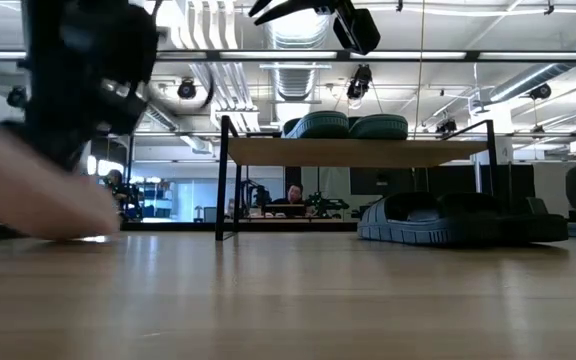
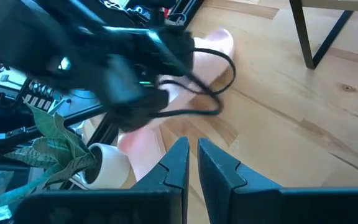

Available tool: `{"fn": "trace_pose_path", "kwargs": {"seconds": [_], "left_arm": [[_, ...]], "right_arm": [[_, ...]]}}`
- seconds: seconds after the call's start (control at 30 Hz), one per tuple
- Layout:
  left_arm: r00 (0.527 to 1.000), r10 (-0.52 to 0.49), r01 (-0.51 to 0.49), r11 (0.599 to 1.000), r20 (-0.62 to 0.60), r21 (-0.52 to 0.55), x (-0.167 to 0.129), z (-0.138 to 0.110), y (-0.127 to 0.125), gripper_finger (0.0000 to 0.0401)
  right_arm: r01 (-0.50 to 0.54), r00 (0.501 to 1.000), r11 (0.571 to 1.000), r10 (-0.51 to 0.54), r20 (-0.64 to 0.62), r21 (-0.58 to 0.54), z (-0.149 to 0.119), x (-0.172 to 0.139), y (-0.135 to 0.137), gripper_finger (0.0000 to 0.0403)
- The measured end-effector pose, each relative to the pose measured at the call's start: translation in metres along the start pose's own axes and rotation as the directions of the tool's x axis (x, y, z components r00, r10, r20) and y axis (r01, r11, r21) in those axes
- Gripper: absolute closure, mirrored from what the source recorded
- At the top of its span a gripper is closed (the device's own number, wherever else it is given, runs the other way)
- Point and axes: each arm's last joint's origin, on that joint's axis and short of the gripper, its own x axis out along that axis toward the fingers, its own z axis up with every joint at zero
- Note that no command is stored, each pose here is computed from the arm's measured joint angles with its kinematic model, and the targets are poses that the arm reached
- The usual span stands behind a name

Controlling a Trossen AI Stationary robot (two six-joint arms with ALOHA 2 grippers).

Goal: Pick and place slides into the shelf
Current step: Put the top pink slides under the shelf

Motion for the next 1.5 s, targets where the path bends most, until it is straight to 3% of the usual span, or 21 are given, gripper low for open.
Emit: {"fn": "trace_pose_path", "kwargs": {"seconds": [0.13, 0.23, 0.4, 0.6, 0.73, 0.87, 1.17, 1.37, 1.5], "left_arm": [[0.983, -0.098, 0.112, 0.991, 0.157, -0.079, -0.049, 0.009, 0.01, 0.04], [0.939, -0.164, 0.207, 0.971, 0.301, -0.119, -0.087, 0.011, 0.015, 0.0401], [0.876, -0.162, 0.243, 0.962, 0.453, -0.126, -0.115, 0.026, -0.002, 0.0401], [0.86, -0.007, 0.097, 0.984, 0.511, -0.15, -0.102, 0.063, -0.046, 0.0401], [0.829, 0.001, 0.079, 0.99, 0.559, -0.119, -0.092, 0.098, -0.073, 0.0401], [0.816, 0.029, 0.023, 0.996, 0.577, -0.082, -0.084, 0.133, -0.092, 0.0401], [0.847, 0.121, -0.101, 0.993, 0.517, -0.068, -0.052, 0.207, -0.09, 0.0401], [0.852, 0.162, -0.116, 0.986, 0.498, -0.122, -0.043, 0.221, -0.077, 0.04], [0.844, 0.172, -0.12, 0.984, 0.509, -0.134, -0.042, 0.224, -0.075, 0.038]], "right_arm": [[-0.004, 1.0, 1.0, 0.004, 0.002, -0.001, 0.001, -0.002, 0.001, 0.0376], [-0.022, 1.0, 1.0, 0.022, 0.013, -0.004, 0.006, -0.012, 0.003, 0.0376], [0.007, 0.994, 1.0, -0.007, 0.106, 0.003, 0.021, -0.041, 0.003, 0.0376], [0.157, 0.96, 0.986, -0.165, 0.225, 0.054, 0.037, -0.095, -0.013, 0.0376], [0.228, 0.936, 0.971, -0.24, 0.257, 0.073, 0.044, -0.126, -0.026, 0.0376], [0.241, 0.932, 0.969, -0.249, 0.264, 0.063, 0.048, -0.146, -0.032, 0.0376], [0.292, 0.931, 0.956, -0.285, 0.227, 0.005, 0.044, -0.148, -0.037, 0.0376], [0.341, 0.928, 0.939, -0.331, 0.17, -0.033, 0.03, -0.15, -0.039, 0.0376], [0.362, 0.922, 0.932, -0.352, 0.158, -0.036, 0.027, -0.154, -0.041, 0.0376]]}}
